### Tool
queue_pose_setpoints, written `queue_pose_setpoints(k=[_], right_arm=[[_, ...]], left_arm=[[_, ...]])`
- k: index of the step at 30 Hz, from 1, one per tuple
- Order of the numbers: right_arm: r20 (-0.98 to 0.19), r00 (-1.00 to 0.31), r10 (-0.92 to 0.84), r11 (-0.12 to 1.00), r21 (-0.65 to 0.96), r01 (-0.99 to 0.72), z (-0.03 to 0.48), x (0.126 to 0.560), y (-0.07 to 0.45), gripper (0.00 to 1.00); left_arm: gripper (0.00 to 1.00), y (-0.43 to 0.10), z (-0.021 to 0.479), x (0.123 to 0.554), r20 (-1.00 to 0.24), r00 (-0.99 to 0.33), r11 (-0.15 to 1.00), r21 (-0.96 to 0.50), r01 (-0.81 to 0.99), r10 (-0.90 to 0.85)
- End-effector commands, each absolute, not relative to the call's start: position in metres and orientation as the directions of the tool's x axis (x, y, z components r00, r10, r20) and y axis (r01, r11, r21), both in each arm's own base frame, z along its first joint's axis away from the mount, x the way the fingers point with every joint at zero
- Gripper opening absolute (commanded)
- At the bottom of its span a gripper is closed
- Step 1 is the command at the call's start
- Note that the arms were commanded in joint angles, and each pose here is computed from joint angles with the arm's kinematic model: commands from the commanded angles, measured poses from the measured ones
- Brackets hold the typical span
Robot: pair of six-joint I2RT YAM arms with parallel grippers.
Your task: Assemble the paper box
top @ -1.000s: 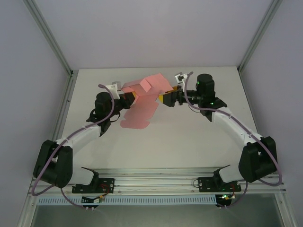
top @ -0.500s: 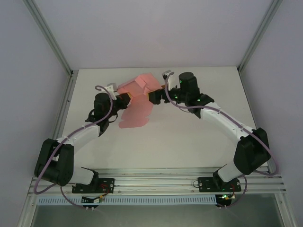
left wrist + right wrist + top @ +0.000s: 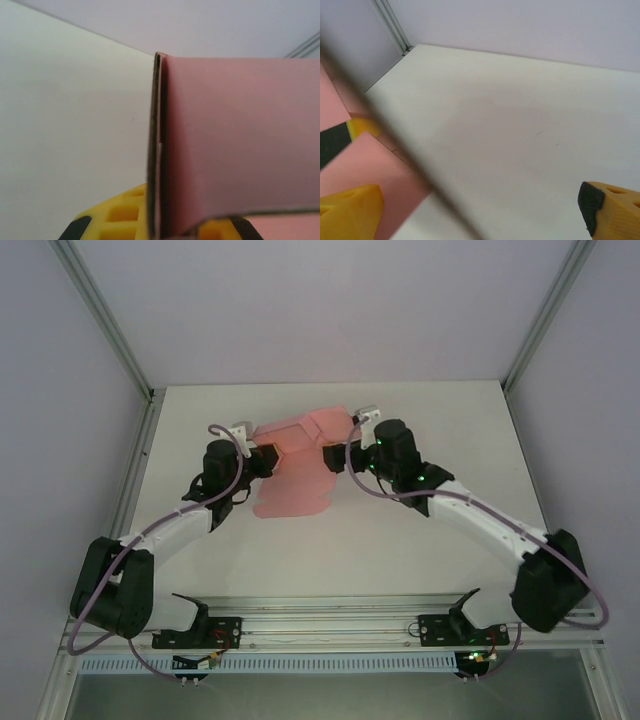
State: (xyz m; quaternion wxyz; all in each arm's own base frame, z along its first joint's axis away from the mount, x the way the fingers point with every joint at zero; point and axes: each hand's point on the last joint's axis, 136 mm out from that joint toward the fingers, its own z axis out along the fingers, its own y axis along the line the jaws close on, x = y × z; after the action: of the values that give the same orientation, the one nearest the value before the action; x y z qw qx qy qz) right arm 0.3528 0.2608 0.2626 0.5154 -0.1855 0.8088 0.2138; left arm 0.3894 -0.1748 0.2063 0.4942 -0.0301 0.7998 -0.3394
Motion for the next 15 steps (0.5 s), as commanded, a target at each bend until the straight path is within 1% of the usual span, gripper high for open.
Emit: queue_pose_setpoints(k=[1,3,7,10,12,13,15], right_arm=[[-0.937,-0.335,-0.102,0.849,0.093,-0.520,0.283,0.336,0.236,1.00],[-0.949,-0.306,-0.081,0.822,0.110,-0.559,0.301,0.318,0.231,1.00],[-0.960,-0.280,0.006,0.822,0.164,-0.545,0.331,0.300,0.200,1.00],[-0.959,-0.276,0.064,0.857,0.194,-0.477,0.337,0.307,0.161,1.00],[-0.939,-0.318,0.128,0.860,0.265,-0.436,0.336,0.318,0.133,0.98],[-0.929,-0.339,0.148,0.838,0.300,-0.456,0.336,0.321,0.129,0.96],[-0.927,-0.356,0.115,0.755,0.314,-0.576,0.340,0.320,0.140,0.93]], left_arm=[[0.00,-0.188,0.248,0.380,-0.818,-0.440,0.721,-0.552,0.419,-0.371],[0.00,-0.190,0.246,0.375,-0.831,-0.443,0.725,-0.528,0.442,-0.336],[0.00,-0.189,0.238,0.371,-0.844,-0.455,0.746,-0.492,0.449,-0.282],[0.00,-0.192,0.239,0.367,-0.848,-0.459,0.735,-0.485,0.473,-0.264],[0.00,-0.196,0.239,0.365,-0.848,-0.463,0.719,-0.489,0.493,-0.259],[0.00,-0.198,0.239,0.363,-0.846,-0.468,0.709,-0.493,0.504,-0.256],[0.00,-0.201,0.239,0.363,-0.847,-0.472,0.698,-0.492,0.519,-0.246]])
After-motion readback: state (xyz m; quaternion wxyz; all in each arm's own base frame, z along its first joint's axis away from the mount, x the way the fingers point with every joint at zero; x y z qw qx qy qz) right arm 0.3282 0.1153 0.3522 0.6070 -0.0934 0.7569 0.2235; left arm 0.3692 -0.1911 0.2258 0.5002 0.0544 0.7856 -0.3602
